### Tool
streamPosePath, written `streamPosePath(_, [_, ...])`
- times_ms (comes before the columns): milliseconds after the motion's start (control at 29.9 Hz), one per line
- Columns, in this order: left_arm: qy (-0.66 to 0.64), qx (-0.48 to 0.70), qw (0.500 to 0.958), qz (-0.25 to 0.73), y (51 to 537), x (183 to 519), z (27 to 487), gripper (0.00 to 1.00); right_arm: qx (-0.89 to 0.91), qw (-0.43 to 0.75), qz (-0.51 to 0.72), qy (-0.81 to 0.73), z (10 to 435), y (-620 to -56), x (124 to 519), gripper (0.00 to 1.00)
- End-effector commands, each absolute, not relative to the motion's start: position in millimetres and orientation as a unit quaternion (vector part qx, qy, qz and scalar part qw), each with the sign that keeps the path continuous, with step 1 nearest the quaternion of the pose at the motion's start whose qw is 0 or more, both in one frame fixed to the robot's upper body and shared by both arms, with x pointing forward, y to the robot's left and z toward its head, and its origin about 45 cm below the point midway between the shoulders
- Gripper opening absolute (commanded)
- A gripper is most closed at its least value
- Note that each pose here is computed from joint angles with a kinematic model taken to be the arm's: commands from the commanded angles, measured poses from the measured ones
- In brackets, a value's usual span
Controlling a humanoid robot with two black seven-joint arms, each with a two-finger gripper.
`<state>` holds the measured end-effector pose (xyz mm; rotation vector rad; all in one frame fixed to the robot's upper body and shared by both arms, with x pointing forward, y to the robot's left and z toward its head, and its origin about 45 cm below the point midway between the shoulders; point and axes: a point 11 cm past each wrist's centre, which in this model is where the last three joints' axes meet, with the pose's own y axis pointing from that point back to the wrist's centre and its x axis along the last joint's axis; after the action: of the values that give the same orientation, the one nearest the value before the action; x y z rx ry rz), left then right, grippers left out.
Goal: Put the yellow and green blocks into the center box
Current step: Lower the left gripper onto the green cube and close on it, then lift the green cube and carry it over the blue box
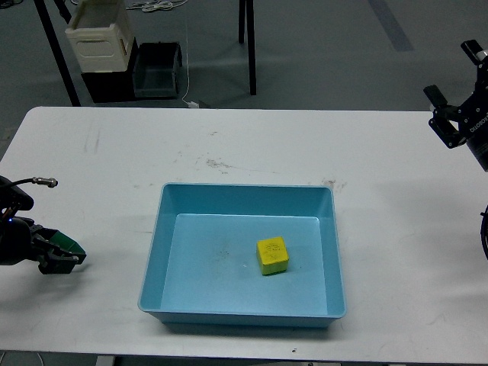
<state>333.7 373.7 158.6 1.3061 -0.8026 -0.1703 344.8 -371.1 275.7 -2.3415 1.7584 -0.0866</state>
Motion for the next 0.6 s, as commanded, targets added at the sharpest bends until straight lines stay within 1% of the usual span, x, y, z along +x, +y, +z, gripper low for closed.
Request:
streamPosePath(0, [-0.361,0.588,0.721,-0.071,374,334,160,0.73,-0.794,0.107,-0.029,0.598,276,-371,345,1.00])
streamPosePath(100, [-0.364,0.586,0.721,-0.071,374,333,158,0.58,-0.792,0.110,-0.033,0.600,279,-374,346,1.00])
streamPosePath(167, [-0.364,0.587,0.719,-0.072,375,332,157,0.40,-0.791,0.111,-0.034,0.600,280,-374,346,1.00])
streamPosePath(301, [-0.369,0.587,0.717,-0.070,376,333,158,0.23,-0.791,0.112,-0.035,0.601,281,-375,346,1.00])
streamPosePath(435, [-0.389,0.583,0.711,-0.053,380,340,164,0.15,-0.789,0.116,-0.039,0.602,285,-376,347,1.00])
streamPosePath(502, [-0.404,0.576,0.709,-0.038,379,346,171,0.13,-0.787,0.119,-0.043,0.604,288,-379,348,1.00])
streamPosePath(569, [-0.415,0.578,0.703,-0.014,389,353,187,0.13,-0.781,0.126,-0.050,0.609,295,-384,348,1.00])
